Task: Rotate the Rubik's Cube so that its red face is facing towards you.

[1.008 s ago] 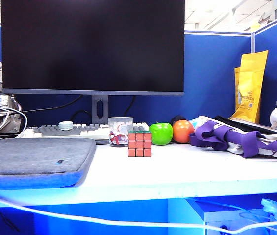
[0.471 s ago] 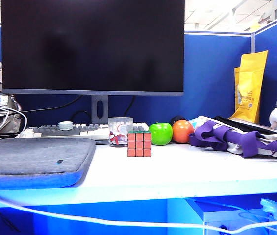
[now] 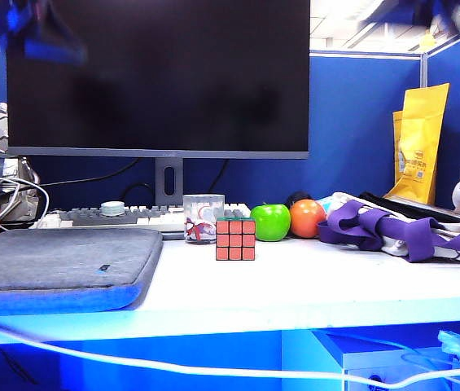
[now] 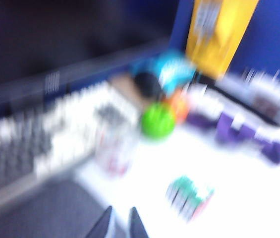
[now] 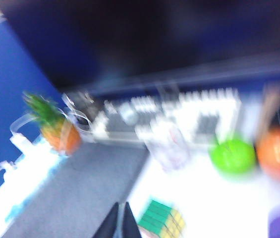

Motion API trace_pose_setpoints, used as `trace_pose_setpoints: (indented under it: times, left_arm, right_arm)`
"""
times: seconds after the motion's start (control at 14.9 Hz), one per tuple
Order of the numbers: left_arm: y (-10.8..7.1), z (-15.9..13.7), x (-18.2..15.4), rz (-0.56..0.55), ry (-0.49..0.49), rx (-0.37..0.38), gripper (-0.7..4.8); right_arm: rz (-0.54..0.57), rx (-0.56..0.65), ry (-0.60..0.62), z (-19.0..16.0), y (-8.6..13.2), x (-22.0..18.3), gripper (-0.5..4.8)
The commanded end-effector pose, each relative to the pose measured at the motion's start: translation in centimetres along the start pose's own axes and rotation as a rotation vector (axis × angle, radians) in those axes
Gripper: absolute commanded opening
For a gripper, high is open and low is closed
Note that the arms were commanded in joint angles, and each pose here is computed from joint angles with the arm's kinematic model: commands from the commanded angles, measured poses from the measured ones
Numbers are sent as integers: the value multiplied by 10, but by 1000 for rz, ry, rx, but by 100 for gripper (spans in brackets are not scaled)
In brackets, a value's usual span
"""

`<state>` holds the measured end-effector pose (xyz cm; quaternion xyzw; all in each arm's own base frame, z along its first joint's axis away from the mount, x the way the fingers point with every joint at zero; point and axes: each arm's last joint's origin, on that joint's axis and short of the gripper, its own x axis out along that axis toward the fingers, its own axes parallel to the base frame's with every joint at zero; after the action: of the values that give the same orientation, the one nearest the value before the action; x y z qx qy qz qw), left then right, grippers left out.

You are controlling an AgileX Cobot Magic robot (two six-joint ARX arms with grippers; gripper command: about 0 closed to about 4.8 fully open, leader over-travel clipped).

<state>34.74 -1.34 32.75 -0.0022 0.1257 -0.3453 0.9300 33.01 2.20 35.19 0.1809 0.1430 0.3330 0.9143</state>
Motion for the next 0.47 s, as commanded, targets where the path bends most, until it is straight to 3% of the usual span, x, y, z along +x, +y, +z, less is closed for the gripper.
trace_pose_setpoints:
  times: [0.07, 0.27, 0.47]
  left_arm:
    - [13, -28, 22, -21, 100, -54, 48]
    - [13, -52, 50, -116, 154, -98, 43]
    - [7, -63, 101, -270, 204, -137, 21]
  right_arm:
    - [36, 66, 87, -10, -28, 30, -5]
    - [44, 156, 183, -38, -56, 53, -5]
    - [165, 236, 295, -67, -61, 80, -5]
